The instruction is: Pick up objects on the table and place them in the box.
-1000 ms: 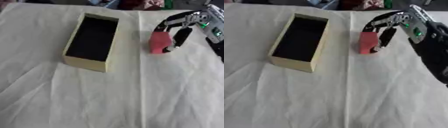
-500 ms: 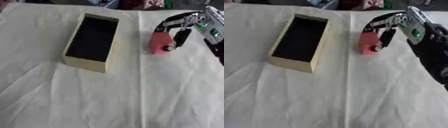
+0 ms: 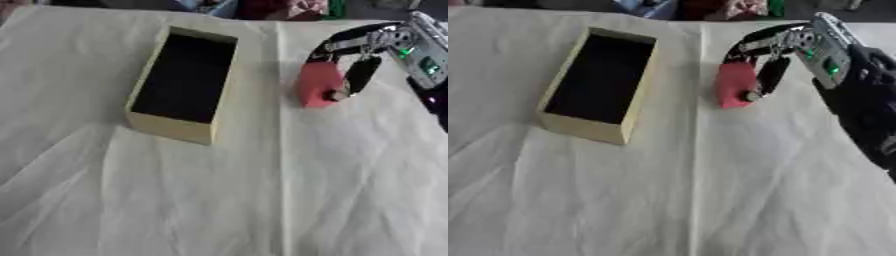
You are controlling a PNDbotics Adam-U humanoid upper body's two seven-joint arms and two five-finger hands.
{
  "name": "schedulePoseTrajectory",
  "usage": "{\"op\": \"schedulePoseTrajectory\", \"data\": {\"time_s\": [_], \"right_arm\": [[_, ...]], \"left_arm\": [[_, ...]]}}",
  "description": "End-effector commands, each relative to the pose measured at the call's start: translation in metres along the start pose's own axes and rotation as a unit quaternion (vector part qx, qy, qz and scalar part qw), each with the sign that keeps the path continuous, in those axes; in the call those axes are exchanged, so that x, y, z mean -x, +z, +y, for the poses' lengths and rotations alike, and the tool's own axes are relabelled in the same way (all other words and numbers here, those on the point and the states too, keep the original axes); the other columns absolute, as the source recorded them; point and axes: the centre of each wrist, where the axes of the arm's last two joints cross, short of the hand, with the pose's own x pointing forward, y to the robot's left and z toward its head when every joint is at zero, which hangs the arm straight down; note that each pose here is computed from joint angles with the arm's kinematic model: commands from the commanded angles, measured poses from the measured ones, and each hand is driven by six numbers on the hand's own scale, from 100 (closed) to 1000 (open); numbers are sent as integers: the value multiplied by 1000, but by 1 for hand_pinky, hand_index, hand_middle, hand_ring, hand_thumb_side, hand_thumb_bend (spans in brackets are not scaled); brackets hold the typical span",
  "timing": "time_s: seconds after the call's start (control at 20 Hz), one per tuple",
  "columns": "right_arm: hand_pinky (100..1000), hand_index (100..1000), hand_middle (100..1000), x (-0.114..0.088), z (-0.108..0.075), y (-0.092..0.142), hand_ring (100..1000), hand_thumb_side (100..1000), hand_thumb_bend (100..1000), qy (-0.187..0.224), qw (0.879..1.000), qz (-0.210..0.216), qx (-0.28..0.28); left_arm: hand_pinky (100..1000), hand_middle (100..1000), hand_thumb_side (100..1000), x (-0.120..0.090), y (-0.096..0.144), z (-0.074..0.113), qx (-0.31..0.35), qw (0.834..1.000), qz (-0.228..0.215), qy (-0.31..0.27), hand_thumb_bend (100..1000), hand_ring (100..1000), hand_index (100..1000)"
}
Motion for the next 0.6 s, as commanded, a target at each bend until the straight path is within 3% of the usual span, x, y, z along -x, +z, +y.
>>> {"op": "schedulePoseTrajectory", "data": {"time_s": [0.05, 0.35, 0.6], "right_arm": [[779, 714, 603, -9, -31, 21, 794, 100, 100, 16, 999, -5, 47], [779, 709, 597, -31, -64, 36, 791, 100, 100, 26, 994, -16, 104], [783, 710, 596, -57, -87, 30, 790, 100, 100, 38, 990, -39, 128]], "left_arm": [[570, 521, 100, -7, -6, -1, 6, 1000, -16, 3, 155, 541, 665], [571, 521, 100, -7, -6, 0, 7, 1000, -16, 3, 158, 541, 665], [571, 522, 100, -7, -6, -3, 10, 1000, -16, 8, 159, 541, 665]]}}
